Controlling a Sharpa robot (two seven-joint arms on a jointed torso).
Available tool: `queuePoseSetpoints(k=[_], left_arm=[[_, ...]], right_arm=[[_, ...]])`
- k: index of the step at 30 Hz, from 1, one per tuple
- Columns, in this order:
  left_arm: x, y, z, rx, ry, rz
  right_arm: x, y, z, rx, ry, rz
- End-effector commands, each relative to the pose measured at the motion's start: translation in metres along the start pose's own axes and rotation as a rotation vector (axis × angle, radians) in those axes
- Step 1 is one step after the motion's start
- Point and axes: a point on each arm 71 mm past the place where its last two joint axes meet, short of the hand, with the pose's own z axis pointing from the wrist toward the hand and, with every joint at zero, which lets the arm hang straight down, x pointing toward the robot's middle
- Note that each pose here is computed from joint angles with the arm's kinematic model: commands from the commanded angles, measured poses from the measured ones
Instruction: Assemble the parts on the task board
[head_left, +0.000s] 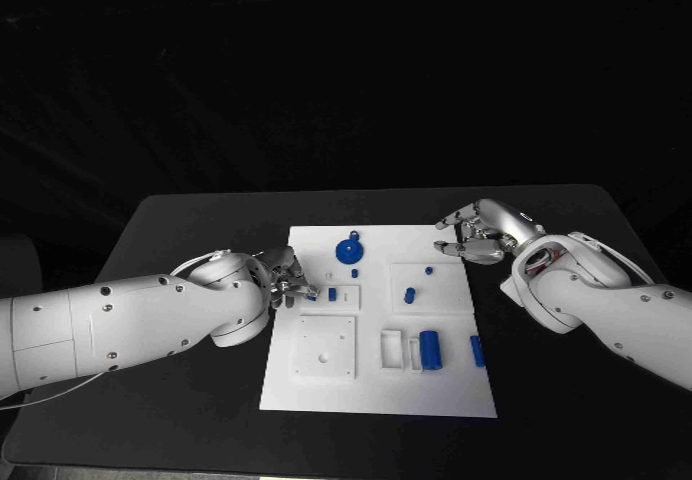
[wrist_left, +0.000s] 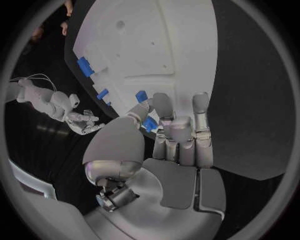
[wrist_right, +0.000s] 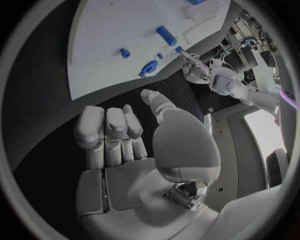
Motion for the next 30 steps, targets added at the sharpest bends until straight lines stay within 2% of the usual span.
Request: queuePoseSetpoints(k=[1,16,30], left_arm=[[0.0198,0.0067,-0.0002,-0.037,0.114,0.048],[0.0229,0.0052,-0.0008,-0.027,0.152,0.073],[0.0222,0.0070,0.0004,-0.037,0.153,0.095]], right_arm=[[0.0015,0.0013,0.0000,-0.012,0.012,-0.006],[0.0019,0.0014,-0.0003,-0.013,0.013,-0.006],[0.0015,0.0010,-0.0008,-0.013,0.013,-0.007]])
